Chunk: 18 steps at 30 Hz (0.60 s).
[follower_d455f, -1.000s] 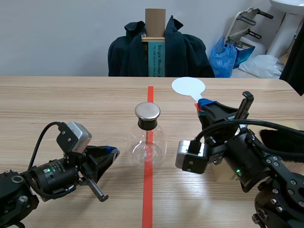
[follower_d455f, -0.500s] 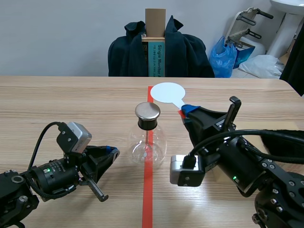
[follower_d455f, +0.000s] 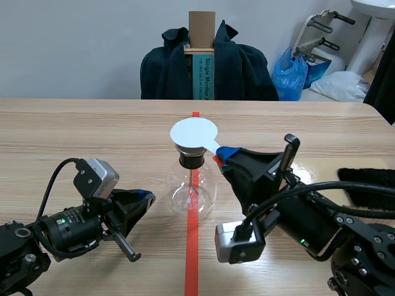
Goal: Do the electroscope experiment.
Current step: 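Move the plate toward and away from the electroscope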
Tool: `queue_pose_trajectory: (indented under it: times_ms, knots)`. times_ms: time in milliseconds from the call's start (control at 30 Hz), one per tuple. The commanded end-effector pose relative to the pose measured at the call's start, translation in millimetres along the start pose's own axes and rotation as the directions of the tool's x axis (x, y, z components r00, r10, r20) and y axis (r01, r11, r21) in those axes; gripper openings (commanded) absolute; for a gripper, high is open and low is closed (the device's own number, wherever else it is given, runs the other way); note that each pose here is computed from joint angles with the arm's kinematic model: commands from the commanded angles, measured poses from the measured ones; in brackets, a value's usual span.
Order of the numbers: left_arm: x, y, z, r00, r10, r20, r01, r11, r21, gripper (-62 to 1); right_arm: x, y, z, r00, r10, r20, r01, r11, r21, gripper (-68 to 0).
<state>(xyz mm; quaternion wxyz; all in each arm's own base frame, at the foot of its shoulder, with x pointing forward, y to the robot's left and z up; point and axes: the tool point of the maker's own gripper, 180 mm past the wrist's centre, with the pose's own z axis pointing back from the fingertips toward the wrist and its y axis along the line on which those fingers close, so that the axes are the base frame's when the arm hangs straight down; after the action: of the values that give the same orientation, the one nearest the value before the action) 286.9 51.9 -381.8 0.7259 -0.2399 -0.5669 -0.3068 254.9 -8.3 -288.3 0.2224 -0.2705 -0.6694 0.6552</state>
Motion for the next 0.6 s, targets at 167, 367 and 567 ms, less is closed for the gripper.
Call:
queue_pose_trajectory:
  times_ms: [167, 367, 567]
  knots:
    - [12, 4, -2, 0.999, -0.006, 0.04, 0.006, 1.0, 0.006, -57.9, -6.4, -12, -1, 0.999, 0.035, 0.008, -0.035, 0.999, -0.03, -66.9]
    - [12, 4, -2, 0.999, -0.006, 0.04, 0.006, 1.0, 0.006, -57.9, -7.1, -12, -1, 0.999, 0.035, 0.004, -0.035, 0.999, -0.03, -66.9]
    - [12, 4, -2, 0.999, -0.006, 0.04, 0.006, 1.0, 0.006, -57.9, -18.3, -12, -1, 0.998, 0.033, -0.058, -0.034, 0.999, -0.03, -66.9]
